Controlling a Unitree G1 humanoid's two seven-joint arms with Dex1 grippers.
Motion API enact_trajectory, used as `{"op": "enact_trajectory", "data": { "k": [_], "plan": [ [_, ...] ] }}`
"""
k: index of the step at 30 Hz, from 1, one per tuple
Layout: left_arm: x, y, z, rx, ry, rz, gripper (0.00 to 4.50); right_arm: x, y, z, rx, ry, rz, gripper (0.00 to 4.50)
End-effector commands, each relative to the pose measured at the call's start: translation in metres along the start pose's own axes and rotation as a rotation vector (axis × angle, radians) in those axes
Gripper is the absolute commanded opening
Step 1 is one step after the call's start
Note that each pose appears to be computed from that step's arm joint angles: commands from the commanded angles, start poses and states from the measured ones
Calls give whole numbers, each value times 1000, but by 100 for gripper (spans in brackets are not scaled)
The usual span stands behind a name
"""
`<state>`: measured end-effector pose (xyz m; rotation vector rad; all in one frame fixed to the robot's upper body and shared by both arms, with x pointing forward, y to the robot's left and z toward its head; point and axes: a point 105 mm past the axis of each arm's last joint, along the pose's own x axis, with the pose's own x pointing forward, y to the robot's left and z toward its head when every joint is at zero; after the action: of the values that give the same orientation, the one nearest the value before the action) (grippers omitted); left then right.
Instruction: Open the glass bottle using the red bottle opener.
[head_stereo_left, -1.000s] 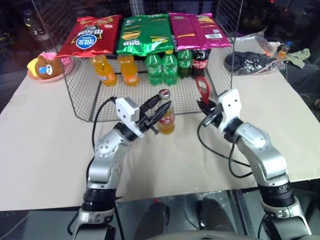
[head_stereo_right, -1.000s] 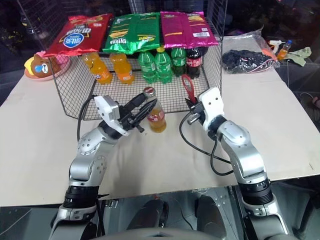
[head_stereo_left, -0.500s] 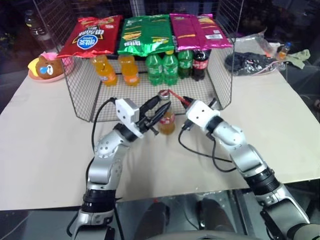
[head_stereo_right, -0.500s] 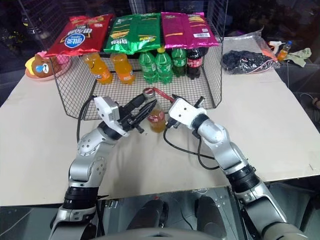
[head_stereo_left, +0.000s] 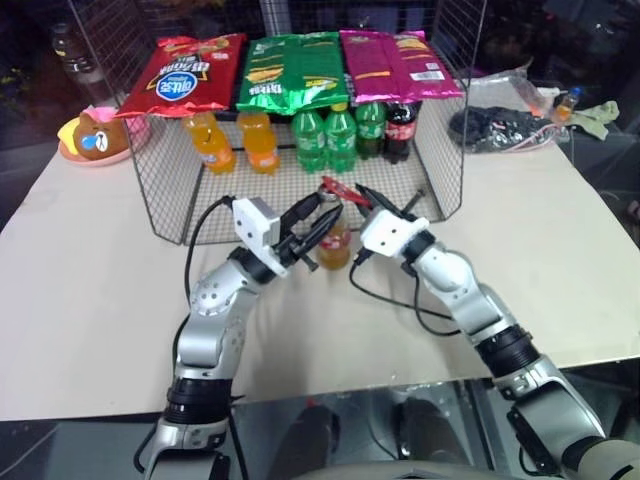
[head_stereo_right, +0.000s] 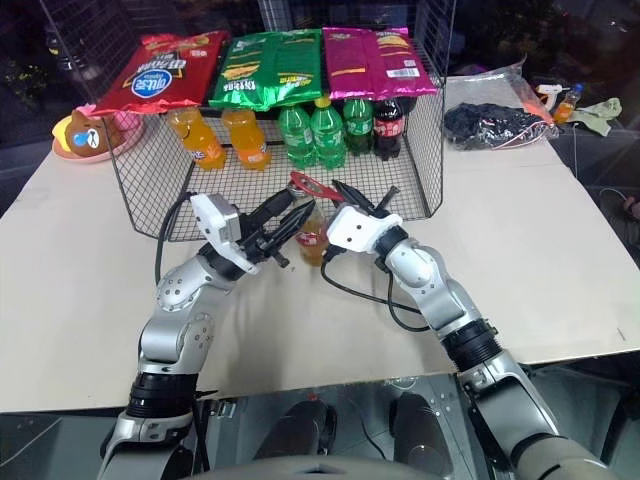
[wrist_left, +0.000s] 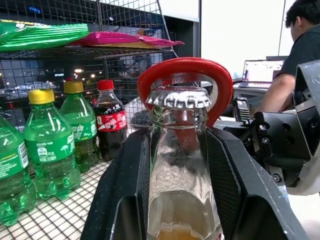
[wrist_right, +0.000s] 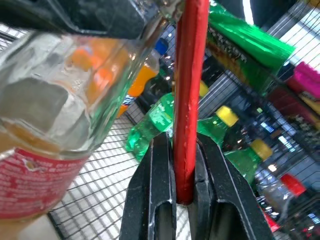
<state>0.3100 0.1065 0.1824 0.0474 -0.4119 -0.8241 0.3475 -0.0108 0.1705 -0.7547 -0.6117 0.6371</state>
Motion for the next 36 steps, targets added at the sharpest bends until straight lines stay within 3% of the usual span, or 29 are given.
{"op": "enact_trajectory", "data": {
  "k": [1,6,15,22,36],
  "plan": [
    [-2,-5,-21,-52,79,-14,116,4,17,5,-57,-61,46,0],
    [-3,-5,-23,-59,84,-15,116,8,24,-1,-43,-80,39,0],
    [-4,-5,-26,-60,93,-18,116,18,43,18,50,-186,136,0],
    [-3,-5,-28,-62,96,-18,116,19,45,14,-117,-196,190,0],
    [-3,-5,-30,-68,100,-4,116,24,-2,8,-433,-222,124,0]
  ]
}}
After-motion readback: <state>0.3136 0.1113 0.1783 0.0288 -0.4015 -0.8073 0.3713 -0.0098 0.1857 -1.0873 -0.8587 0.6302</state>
